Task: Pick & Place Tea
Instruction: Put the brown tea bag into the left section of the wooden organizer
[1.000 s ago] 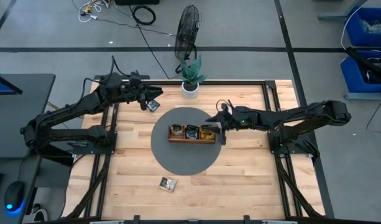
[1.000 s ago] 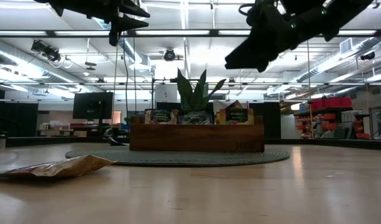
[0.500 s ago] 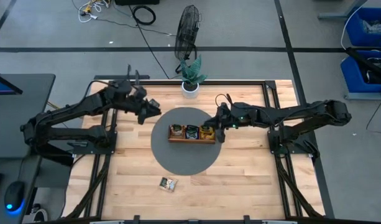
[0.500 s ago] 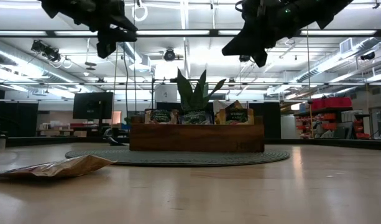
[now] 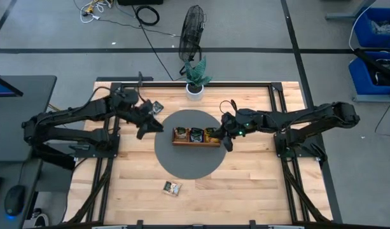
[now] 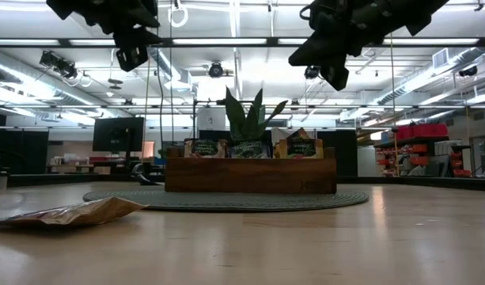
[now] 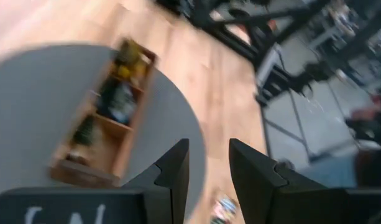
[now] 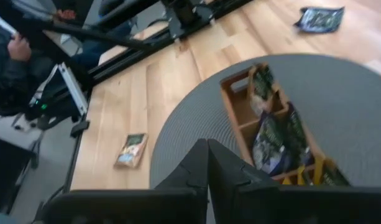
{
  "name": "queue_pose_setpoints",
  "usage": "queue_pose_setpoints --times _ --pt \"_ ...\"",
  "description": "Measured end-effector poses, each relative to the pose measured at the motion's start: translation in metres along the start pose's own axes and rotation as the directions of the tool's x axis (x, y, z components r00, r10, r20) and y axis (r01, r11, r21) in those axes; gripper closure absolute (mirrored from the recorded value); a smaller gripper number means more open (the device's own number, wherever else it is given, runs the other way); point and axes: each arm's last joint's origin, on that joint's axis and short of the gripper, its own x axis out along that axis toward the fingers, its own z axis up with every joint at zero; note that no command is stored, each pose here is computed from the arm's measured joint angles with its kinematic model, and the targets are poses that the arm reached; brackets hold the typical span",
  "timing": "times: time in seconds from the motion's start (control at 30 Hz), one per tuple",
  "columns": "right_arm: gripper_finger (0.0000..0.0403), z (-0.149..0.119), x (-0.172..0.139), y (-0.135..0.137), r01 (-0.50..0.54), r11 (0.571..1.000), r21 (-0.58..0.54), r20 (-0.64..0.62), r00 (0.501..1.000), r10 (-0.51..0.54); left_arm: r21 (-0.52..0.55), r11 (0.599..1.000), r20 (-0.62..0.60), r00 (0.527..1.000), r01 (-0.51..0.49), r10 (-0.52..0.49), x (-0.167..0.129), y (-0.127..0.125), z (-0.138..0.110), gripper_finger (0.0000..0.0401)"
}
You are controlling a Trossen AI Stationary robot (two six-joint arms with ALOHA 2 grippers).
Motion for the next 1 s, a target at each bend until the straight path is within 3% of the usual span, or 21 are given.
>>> queue_pose_setpoints --times 0.2,0.37,0.53,0.63,0.77,0.9,1.0 --pt "0.0394 -0.007 0.001 0.008 -0.038 0.999 -0.011 -0.048 0.998 0.038 -0.034 0.995 -0.140 0.986 0.091 -0.095 0.025 -0.023 -0.015 0.0284" --pt "0.0394 -0.012 0.001 0.016 -0.080 0.997 -0.023 -0.082 0.994 0.078 -0.165 0.986 -0.273 0.959 0.032 -0.076 0.057 -0.037 -0.035 0.0284" --pt "0.0394 -0.016 0.001 0.023 -0.103 0.994 -0.047 -0.101 0.990 0.098 -0.408 0.909 -0.418 0.902 -0.081 -0.107 0.093 -0.048 -0.059 0.0284" --pt "0.0394 -0.019 0.001 0.026 -0.113 0.991 -0.073 -0.115 0.988 0.104 -0.470 0.877 -0.454 0.879 -0.099 -0.144 0.112 -0.059 -0.072 0.0284" --pt "0.0394 -0.019 0.001 0.025 -0.110 0.991 -0.079 -0.124 0.987 0.100 -0.508 0.857 -0.421 0.893 -0.086 -0.160 0.137 -0.073 -0.086 0.0284" --pt "0.0394 -0.020 0.001 0.025 -0.107 0.992 -0.063 -0.127 0.987 0.099 -0.626 0.753 -0.438 0.890 -0.203 -0.125 0.154 -0.077 -0.103 0.0284" --pt "0.0394 -0.020 0.001 0.025 -0.109 0.992 -0.064 -0.129 0.987 0.100 -0.706 0.628 -0.481 0.873 -0.327 -0.086 0.162 -0.077 -0.117 0.0284"
